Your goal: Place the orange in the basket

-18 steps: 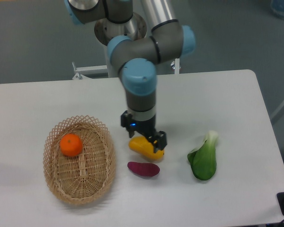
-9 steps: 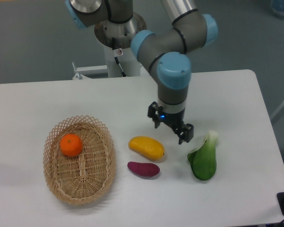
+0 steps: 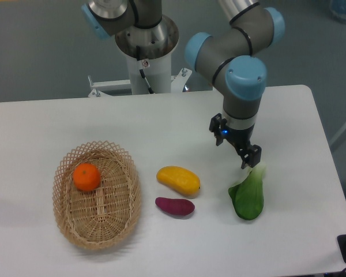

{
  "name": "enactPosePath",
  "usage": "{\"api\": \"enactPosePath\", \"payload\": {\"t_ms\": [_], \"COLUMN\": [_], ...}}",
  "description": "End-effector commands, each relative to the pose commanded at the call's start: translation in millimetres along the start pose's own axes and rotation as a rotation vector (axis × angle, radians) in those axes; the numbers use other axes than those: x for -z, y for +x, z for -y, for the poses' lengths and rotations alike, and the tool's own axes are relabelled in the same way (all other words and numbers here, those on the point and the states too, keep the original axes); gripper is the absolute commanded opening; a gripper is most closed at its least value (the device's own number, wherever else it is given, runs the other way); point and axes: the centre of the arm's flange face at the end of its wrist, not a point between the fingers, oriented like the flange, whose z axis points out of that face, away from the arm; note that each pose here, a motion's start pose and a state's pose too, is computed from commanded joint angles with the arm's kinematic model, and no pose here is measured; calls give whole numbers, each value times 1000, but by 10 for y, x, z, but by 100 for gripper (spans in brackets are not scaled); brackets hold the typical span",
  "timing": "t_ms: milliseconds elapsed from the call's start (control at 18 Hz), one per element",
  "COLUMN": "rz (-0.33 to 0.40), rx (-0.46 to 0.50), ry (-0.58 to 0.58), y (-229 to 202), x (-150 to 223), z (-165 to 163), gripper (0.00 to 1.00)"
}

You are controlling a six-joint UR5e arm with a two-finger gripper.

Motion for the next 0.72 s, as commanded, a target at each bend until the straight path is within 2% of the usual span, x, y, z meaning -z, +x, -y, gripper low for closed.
{"api": "enactPosePath", "payload": {"t_ms": [722], "rz": [-15], "rx": [-10], "ry": [3], "y": [-50], "x": [-162], "z": [0], "gripper": [100]}}
